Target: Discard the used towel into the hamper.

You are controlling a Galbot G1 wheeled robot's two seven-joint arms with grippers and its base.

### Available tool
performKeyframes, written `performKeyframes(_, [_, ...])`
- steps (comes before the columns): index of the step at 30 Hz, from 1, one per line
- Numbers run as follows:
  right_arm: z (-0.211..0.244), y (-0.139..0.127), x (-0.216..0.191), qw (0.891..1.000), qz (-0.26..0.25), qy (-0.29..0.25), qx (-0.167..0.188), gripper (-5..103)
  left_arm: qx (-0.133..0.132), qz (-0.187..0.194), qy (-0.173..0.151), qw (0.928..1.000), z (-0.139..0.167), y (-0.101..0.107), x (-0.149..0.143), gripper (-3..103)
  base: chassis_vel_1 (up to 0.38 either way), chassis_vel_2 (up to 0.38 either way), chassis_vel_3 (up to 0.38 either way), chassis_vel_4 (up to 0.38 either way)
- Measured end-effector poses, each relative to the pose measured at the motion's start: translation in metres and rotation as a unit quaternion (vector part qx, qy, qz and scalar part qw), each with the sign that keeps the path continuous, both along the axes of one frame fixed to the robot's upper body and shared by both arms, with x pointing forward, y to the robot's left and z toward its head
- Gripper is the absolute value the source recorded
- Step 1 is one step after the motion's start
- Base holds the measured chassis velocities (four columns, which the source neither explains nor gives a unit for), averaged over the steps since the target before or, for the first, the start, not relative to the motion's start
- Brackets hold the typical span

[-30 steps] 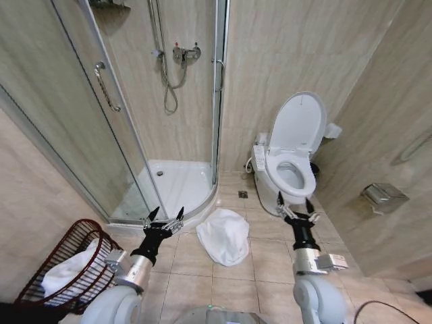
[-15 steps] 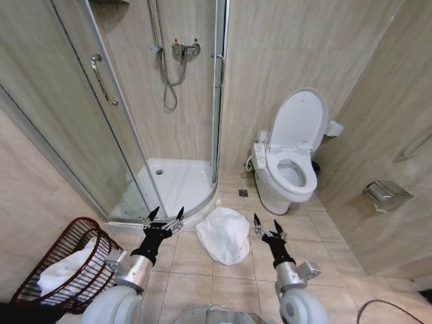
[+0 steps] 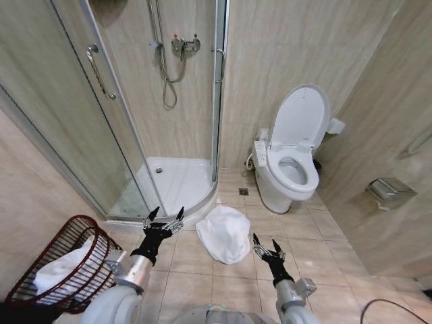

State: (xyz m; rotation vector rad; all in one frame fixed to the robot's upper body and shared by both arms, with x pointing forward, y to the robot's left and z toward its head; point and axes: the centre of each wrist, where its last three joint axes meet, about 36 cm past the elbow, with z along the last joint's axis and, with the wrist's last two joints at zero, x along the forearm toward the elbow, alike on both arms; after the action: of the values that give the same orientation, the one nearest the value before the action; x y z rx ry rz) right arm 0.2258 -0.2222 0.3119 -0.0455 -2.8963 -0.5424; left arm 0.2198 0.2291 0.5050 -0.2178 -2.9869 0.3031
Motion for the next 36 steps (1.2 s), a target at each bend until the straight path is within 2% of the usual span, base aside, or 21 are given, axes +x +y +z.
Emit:
performKeyframes(5, [-0.032,0.007,-0.004,1.0,-0.008,0.009,-0.021,100,0.0,0.0,0.0,1.0,0.0,0.0,0.0,99,0.0,0.0,0.0,0.0])
performKeyframes(11, [-0.054,0.0,-0.015,0.999,0.006,0.035,-0.037,100,0.0,0.0,0.0,1.0,0.0,0.0,0.0,99,0.0,0.0,0.0,0.0])
performKeyframes(27, [-0.051,-0.009,-0.007,0.998,0.01,0.046,-0.029,100,0.0,0.0,0.0,1.0,0.0,0.0,0.0,99,0.0,0.0,0.0,0.0])
performKeyframes(36, [-0.046,-0.021,-0.011,0.998,-0.001,0.045,-0.038,100,0.0,0.0,0.0,1.0,0.0,0.0,0.0,99,0.0,0.0,0.0,0.0])
